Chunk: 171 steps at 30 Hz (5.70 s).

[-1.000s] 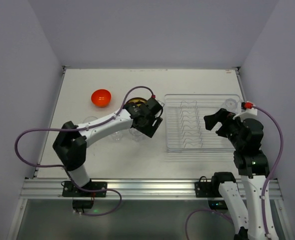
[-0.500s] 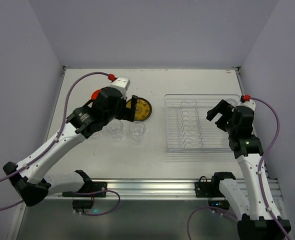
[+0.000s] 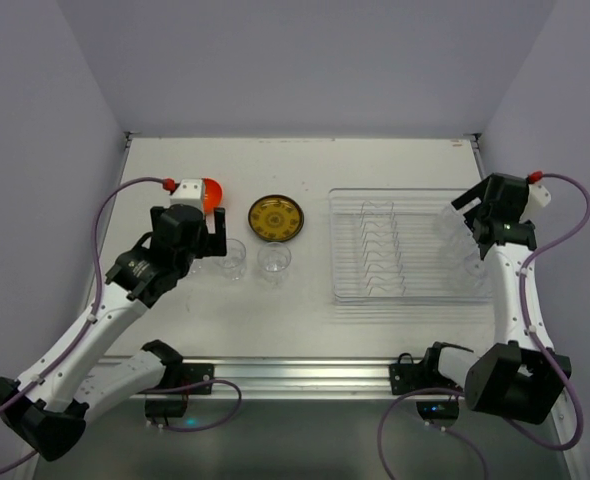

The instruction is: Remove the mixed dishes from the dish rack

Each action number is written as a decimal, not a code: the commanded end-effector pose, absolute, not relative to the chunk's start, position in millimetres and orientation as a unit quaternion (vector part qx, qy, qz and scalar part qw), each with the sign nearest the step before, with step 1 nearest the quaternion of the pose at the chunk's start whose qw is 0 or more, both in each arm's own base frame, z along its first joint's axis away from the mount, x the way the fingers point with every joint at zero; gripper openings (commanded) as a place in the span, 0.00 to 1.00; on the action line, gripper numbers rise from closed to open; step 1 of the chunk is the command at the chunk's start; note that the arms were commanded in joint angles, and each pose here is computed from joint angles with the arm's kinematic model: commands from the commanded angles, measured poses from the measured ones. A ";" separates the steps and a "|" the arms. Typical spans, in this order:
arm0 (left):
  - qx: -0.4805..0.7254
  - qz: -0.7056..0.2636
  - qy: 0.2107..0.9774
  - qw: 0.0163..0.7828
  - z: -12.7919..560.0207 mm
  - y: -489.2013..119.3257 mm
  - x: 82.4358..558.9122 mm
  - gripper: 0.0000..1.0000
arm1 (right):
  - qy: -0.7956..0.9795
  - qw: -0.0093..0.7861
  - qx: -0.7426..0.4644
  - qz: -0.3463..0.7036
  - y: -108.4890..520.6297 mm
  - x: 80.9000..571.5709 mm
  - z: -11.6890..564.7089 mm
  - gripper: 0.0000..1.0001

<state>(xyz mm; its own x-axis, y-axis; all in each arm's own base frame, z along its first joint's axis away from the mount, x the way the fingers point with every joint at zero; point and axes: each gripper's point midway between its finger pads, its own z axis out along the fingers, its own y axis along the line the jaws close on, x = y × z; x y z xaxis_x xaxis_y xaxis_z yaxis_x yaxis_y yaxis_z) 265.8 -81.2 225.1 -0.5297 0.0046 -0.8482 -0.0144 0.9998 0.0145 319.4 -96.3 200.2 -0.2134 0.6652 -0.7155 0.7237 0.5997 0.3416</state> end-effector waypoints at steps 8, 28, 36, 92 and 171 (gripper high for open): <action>-0.026 -0.034 0.851 0.523 219.1 -76.7 248.5 1.00 | 0.772 0.409 0.483 -0.057 -108.8 314.2 185.4 0.99; 0.001 -0.033 0.869 0.494 199.5 -92.3 250.2 1.00 | 0.845 0.405 0.347 -0.050 -95.3 318.9 150.0 0.98; 0.019 -0.035 0.871 0.489 196.1 -101.8 247.0 1.00 | 0.840 0.433 0.323 -0.040 -93.7 328.4 164.8 0.96; 0.036 -0.047 0.868 0.492 198.4 -110.3 243.4 1.00 | 0.856 0.346 0.359 -0.140 -126.8 322.8 101.7 0.68; 0.157 -0.738 0.513 0.410 385.6 -391.9 155.2 0.62 | 0.595 0.509 -0.015 0.622 157.3 191.6 359.5 0.00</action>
<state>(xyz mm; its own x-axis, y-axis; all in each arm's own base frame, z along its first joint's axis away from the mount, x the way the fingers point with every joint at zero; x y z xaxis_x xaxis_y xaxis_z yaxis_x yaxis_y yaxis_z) 161.2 -401.1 344.6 -0.6708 -0.3671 -0.6444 0.7113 -0.0722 -0.6992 198.1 156.3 350.9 -0.5280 0.6259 -0.5741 -0.5879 0.2184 0.7789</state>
